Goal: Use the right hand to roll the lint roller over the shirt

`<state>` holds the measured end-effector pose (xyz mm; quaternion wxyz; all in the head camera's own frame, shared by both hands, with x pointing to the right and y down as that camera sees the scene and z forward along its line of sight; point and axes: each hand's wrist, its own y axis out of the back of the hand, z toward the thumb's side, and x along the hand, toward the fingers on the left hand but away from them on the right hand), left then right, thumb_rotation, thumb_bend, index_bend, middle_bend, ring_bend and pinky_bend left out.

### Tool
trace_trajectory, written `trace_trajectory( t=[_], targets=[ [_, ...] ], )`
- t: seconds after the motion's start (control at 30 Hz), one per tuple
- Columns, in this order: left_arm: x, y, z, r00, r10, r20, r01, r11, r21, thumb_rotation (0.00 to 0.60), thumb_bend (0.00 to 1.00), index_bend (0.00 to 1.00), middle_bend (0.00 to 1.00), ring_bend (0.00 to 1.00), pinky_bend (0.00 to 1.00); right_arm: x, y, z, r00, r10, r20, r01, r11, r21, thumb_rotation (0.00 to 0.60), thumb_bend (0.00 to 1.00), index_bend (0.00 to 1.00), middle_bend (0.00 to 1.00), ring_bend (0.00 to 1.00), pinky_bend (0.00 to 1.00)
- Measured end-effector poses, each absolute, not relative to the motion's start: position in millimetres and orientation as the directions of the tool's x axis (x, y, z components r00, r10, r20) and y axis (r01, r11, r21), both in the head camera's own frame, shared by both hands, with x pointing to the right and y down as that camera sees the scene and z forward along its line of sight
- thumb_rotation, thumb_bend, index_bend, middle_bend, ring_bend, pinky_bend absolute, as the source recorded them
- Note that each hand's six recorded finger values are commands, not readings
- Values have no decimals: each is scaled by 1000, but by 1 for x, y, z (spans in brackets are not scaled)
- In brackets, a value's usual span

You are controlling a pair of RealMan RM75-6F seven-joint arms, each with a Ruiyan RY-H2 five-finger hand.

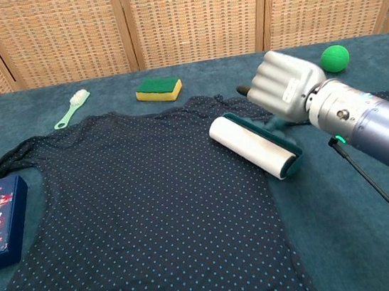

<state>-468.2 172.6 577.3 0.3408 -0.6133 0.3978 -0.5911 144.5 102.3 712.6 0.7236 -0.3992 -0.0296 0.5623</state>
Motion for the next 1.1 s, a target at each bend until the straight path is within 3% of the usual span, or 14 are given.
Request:
trace_trajectory(
  t=[0.2, 0.33, 0.4, 0.47, 0.53, 0.57, 0.63, 0.83, 0.97, 1.1],
  targets=[
    [-468, 173, 572, 4, -893, 451, -115, -448, -887, 600, 0, 0, 0, 0, 0, 172, 97, 685, 320, 876, -360, -720, -22, -694, 600, 127, 0, 982, 1000, 1000],
    [-466, 175, 568, 28, -892, 450, -126, -450, -884, 600, 0, 0, 0, 0, 0, 204, 97, 669, 289, 897, -335, -630, -86, -772, 600, 43, 0, 883, 957, 994],
    [-466, 176, 566, 36, -893, 448, -128, -449, -884, 600, 0, 0, 0, 0, 0, 218, 99, 661, 281, 904, -323, -576, -110, -810, 600, 6, 0, 751, 821, 842],
    [-465, 178, 563, 46, -895, 444, -131, -446, -885, 600, 0, 0, 0, 0, 0, 235, 103, 653, 273, 910, -313, -500, -144, -854, 600, 0, 0, 421, 442, 446],
    [-464, 180, 560, 55, -897, 439, -133, -442, -887, 600, 0, 0, 0, 0, 0, 254, 109, 645, 264, 911, -318, -416, -190, -889, 600, 0, 0, 141, 128, 156],
    [-463, 181, 559, 58, -898, 436, -134, -440, -888, 600, 0, 0, 0, 0, 0, 263, 113, 641, 260, 910, -323, -379, -211, -901, 600, 0, 0, 47, 33, 54],
    [-462, 182, 556, 67, -901, 430, -135, -435, -890, 600, 0, 0, 0, 0, 0, 284, 123, 631, 255, 906, -337, -297, -258, -919, 600, 0, 0, 0, 0, 0],
    [-459, 189, 550, 88, -903, 420, -134, -429, -894, 600, 0, 0, 0, 0, 0, 342, 168, 604, 233, 897, -376, -133, -354, -926, 600, 0, 0, 0, 0, 0],
    [-460, 192, 544, 91, -909, 406, -145, -416, -898, 600, 0, 0, 0, 0, 0, 368, 199, 590, 213, 902, -375, -100, -361, -927, 600, 0, 0, 0, 0, 0],
    [-461, 195, 541, 93, -910, 405, -152, -415, -897, 600, 0, 0, 0, 0, 0, 383, 209, 582, 194, 908, -372, -101, -359, -928, 600, 0, 0, 0, 0, 0]
  ],
)
